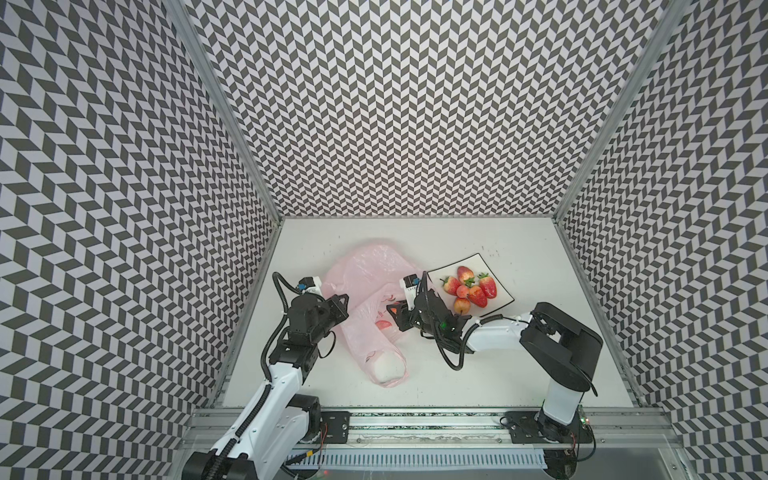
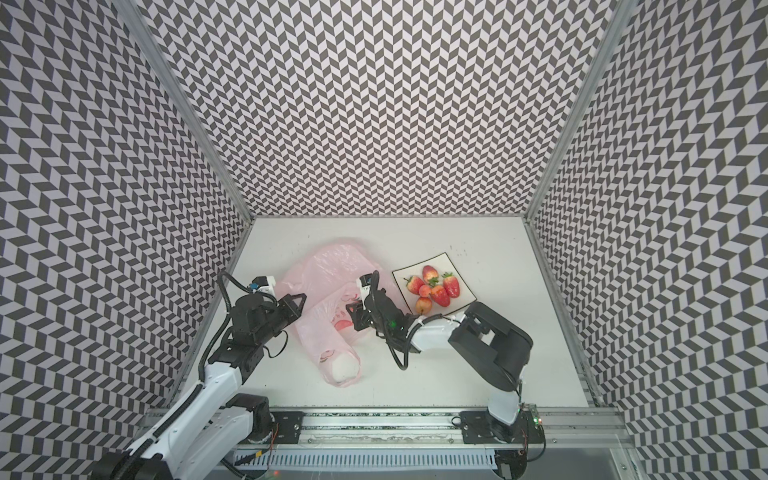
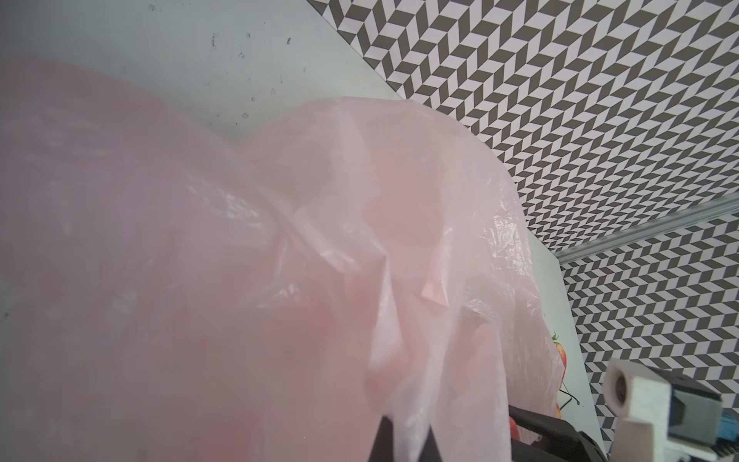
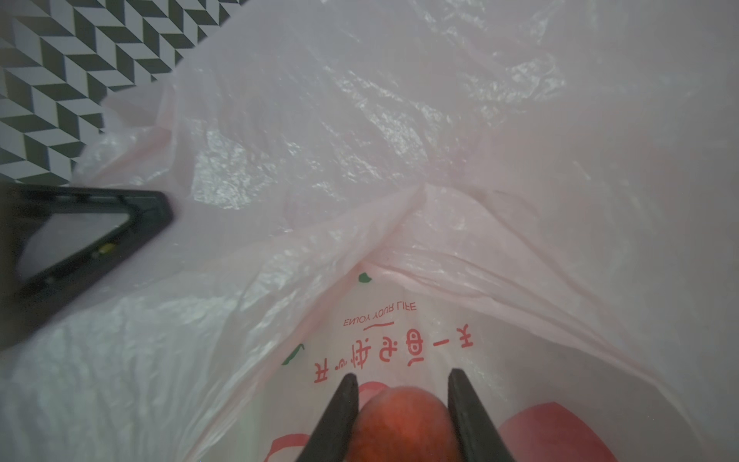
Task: Take the fake fruits out of the plastic bag
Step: 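Search inside the bag and close the right gripper on a small red peach, then carry the peach to the plate and open the right gripper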
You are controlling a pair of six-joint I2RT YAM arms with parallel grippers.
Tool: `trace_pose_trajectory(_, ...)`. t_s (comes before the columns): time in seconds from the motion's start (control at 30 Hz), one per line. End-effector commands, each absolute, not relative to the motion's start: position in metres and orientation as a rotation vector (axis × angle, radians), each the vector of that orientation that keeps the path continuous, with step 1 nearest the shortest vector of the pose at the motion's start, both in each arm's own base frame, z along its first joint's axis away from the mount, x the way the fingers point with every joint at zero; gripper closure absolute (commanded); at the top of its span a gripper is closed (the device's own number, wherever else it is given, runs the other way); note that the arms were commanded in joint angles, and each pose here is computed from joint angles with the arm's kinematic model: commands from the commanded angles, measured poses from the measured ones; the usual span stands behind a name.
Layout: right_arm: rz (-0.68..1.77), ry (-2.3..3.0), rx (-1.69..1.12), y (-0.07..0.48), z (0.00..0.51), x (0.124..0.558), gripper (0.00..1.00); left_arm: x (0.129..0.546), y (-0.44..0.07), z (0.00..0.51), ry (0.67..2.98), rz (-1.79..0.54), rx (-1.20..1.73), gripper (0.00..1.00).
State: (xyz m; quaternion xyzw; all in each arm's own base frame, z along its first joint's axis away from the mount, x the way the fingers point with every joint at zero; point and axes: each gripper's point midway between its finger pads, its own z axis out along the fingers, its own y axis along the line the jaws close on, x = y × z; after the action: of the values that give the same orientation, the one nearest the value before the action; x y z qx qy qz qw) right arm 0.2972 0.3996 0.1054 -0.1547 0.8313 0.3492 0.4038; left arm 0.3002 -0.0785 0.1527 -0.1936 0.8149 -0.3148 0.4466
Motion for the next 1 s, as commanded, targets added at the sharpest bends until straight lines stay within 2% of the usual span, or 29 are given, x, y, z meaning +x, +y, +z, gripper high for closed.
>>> trace_pose_trajectory(0.0,0.947,2.063,-0.400,0.397,0.130,0.285,0.70,0.303,-0.074,0.157,1.982,-0.776,-0.493,1.00)
trace_pose_trajectory(0.2,0.877,2.023,-0.327,0.352,0.166,0.274,0.69,0.303,-0.072,0.158,1.974,-0.775,-0.491,1.00)
trace_pose_trajectory(0.43,0.643,1.922,-0.063,0.248,0.198,0.327,0.70,0.302,-0.072,0.159,1.965,-0.784,-0.487,1.00)
trace_pose_trajectory(0.7,0.388,1.968,0.157,0.157,0.172,0.404,0.71,0.300,-0.075,0.160,1.971,-0.800,-0.469,1.00)
trace_pose_trajectory(0.97,0.355,2.146,0.186,0.136,0.116,0.470,0.71,0.300,-0.076,0.161,1.978,-0.802,-0.449,1.00)
